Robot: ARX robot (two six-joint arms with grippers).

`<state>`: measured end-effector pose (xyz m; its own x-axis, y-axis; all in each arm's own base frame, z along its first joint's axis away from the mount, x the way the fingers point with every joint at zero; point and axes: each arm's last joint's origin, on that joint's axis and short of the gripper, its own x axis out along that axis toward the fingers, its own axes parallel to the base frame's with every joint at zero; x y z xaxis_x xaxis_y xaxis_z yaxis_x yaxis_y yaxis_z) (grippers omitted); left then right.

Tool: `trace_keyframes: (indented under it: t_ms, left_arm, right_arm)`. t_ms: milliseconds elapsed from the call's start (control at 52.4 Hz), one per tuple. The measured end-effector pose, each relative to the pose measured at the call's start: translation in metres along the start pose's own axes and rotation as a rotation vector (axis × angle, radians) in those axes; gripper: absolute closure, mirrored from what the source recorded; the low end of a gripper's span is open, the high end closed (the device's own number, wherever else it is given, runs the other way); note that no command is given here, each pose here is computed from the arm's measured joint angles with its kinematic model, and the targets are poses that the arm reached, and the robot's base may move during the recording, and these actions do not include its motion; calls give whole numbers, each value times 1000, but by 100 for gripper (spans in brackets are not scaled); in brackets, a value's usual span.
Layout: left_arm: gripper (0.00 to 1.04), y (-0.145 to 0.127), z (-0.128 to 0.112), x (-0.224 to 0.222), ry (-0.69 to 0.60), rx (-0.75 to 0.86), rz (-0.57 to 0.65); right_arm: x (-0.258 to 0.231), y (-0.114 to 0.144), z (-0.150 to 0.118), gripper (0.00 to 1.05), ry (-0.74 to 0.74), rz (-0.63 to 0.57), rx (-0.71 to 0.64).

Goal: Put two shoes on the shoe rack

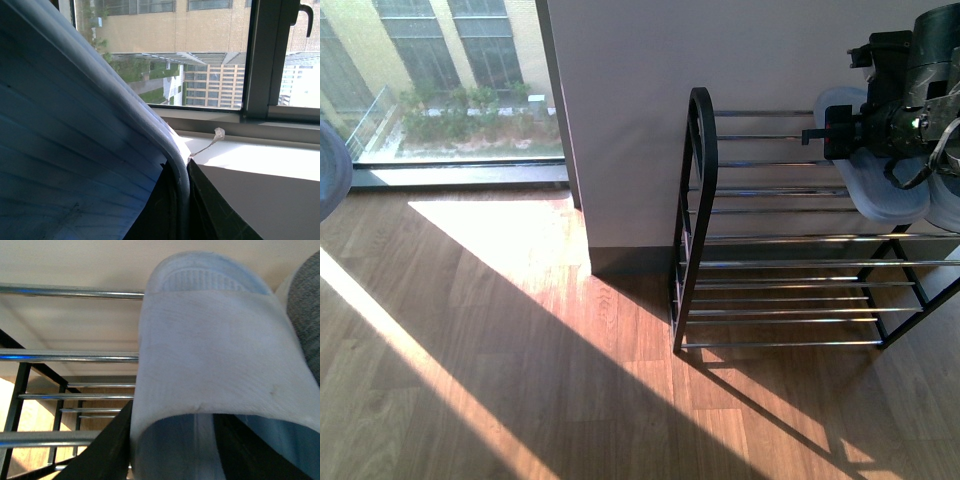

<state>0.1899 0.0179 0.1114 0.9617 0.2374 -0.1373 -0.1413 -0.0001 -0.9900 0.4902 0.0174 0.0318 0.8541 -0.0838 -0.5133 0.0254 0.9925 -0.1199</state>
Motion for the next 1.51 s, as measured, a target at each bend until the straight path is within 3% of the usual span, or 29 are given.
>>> trace_keyframes:
  t_ms: [267,401,706,935,1107,1183,1221,1278,1507]
  left_arm:
    - [103,0,0,0,0,0,0]
    - [103,0,0,0,0,0,0]
    - [103,0,0,0,0,0,0]
    - [103,0,0,0,0,0,0]
    - [103,0,0,0,0,0,0]
    - [103,0,0,0,0,0,0]
    - [103,0,0,0,0,0,0]
    - [103,0,0,0,0,0,0]
    - [103,0,0,0,0,0,0]
  right_arm:
    - [-55,-4,19,8,-87,66,25]
    - [-73,0,19,9,-111,115,27]
    - [-192,-26,32,9,-308,302,153]
    - [-267,-45,-7,9,-405,333,223]
    - [-277,-46,-20,9,-413,327,225]
    - [-284,-41,-24,24,-515,131,177]
    - [-289,-40,-28,31,-525,93,162]
    - [-298,-41,-33,43,-533,71,143]
    - [-318,-41,-46,75,-526,60,123]
